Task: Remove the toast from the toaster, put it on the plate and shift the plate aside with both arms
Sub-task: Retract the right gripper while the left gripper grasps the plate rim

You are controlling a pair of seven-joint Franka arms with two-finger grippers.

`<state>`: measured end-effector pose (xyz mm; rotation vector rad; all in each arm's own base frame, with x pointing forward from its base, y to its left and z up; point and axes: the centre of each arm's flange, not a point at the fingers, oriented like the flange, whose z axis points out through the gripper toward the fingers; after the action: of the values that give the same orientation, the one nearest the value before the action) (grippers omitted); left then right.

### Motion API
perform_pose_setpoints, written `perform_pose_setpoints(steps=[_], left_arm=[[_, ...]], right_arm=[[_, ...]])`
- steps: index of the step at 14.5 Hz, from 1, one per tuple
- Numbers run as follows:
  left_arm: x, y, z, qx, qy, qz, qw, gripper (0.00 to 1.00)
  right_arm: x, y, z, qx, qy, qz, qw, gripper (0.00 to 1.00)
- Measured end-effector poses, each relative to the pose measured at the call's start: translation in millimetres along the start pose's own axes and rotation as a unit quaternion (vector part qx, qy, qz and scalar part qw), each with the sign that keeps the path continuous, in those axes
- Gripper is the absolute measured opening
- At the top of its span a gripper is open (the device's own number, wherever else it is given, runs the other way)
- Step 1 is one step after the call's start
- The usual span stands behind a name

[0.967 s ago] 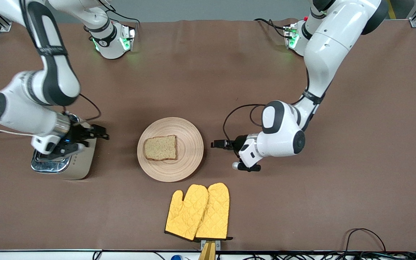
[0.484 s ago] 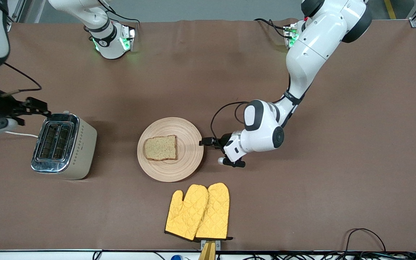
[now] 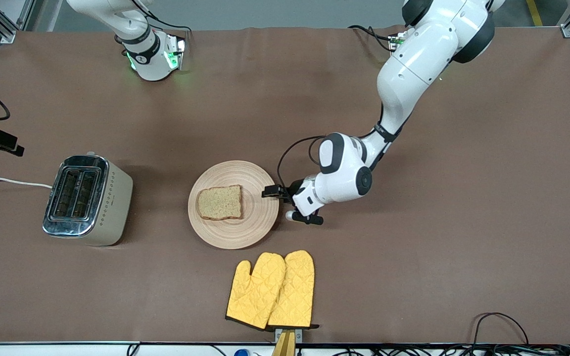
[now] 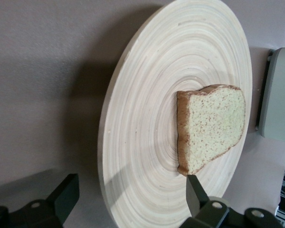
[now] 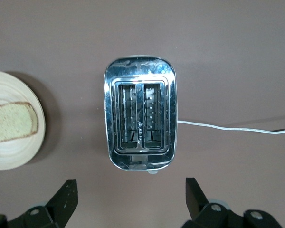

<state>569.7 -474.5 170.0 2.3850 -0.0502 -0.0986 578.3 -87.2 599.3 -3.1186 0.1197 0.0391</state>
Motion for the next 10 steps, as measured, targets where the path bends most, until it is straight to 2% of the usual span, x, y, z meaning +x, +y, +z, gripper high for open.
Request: perform_pose_setpoints(steps=[2,3,5,7,10], left_arm=[[-5.5,2.3,12.7,0.003,0.007,0.004,1.000,0.96],[-7.3,3.7,16.9,0.003,0.009,0.006,1.000,0.87],[-9.3,5.1,21.4,0.004,0.013,0.007,1.000,0.83],[-8.3,4.3,20.8,0.004,0.014,0.017,1.000,0.60],[-4.0,-0.6,17.3,-0.001,0.019,0.033,0.999,0.30]], right_arm=[[0.6,-13.6,-8.8,0.000,0.008,-0.004,1.000,1.00],[0.2,-26.4,-13.0,0.001,0.012,-0.011,1.000,1.00],[-5.3,-68.1,-19.0,-0.009,0.008,-0.004,1.000,1.00],[-12.5,-102.2,-24.6,-0.016,0.009,-0.003,1.000,1.00],[-17.0,-101.5,-32.2,-0.013,0.014,-0.004,1.000,1.00]])
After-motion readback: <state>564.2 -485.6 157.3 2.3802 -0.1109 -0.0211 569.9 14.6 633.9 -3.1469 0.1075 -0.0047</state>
